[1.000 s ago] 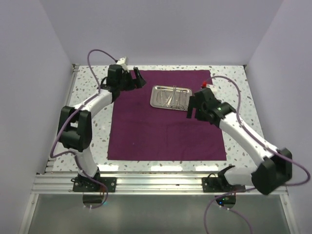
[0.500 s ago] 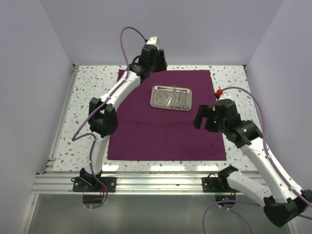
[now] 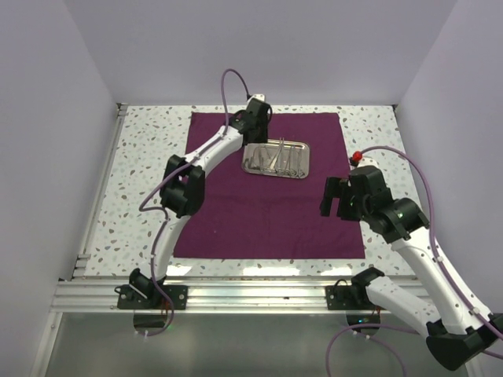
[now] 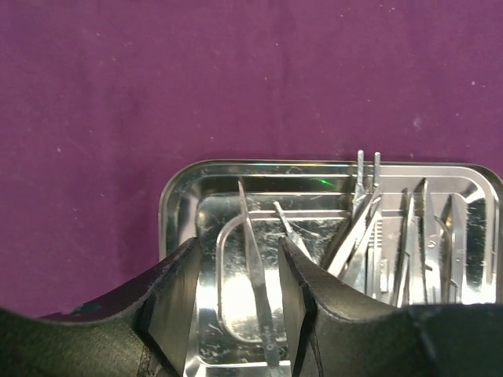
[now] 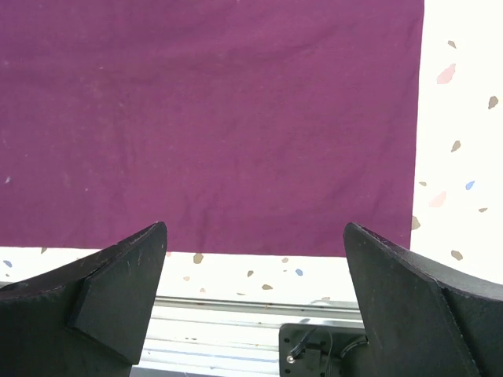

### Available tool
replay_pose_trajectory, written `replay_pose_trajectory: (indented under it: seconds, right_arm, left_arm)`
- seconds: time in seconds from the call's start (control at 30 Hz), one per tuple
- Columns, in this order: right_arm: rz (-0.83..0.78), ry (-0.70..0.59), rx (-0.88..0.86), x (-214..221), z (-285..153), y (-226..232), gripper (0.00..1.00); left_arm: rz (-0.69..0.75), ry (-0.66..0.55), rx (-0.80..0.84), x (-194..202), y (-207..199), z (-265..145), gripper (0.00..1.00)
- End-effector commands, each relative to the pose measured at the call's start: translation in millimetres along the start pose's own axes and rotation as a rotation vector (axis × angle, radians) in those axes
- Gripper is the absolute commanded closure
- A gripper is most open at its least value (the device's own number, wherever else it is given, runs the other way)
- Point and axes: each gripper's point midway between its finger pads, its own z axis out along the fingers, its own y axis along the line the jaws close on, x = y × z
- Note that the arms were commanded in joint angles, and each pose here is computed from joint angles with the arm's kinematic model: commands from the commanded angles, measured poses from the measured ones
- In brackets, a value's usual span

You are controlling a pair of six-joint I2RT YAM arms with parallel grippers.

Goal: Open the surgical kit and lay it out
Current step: Pick up the medical item from the container.

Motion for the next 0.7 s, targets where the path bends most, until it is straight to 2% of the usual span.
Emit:
replay_pose_trajectory:
  seconds: [0.0,0.5,0.67]
  right_arm:
    - [0.011,-0.002,0.035,-2,1,-4,0.02]
    - [0.01,0.018,0.07,-7,13,-3,0.02]
    - [-0.007,0.024,0.072,-7,14,-3,0.02]
  left_arm:
    - [0.046,-0.04,-0.029,-11,9,1,0.52]
    - [0.074,0.047,-0.008,35,9,41,0.53]
    - [0.078,0.068,-0.021,43,12,47,0.79]
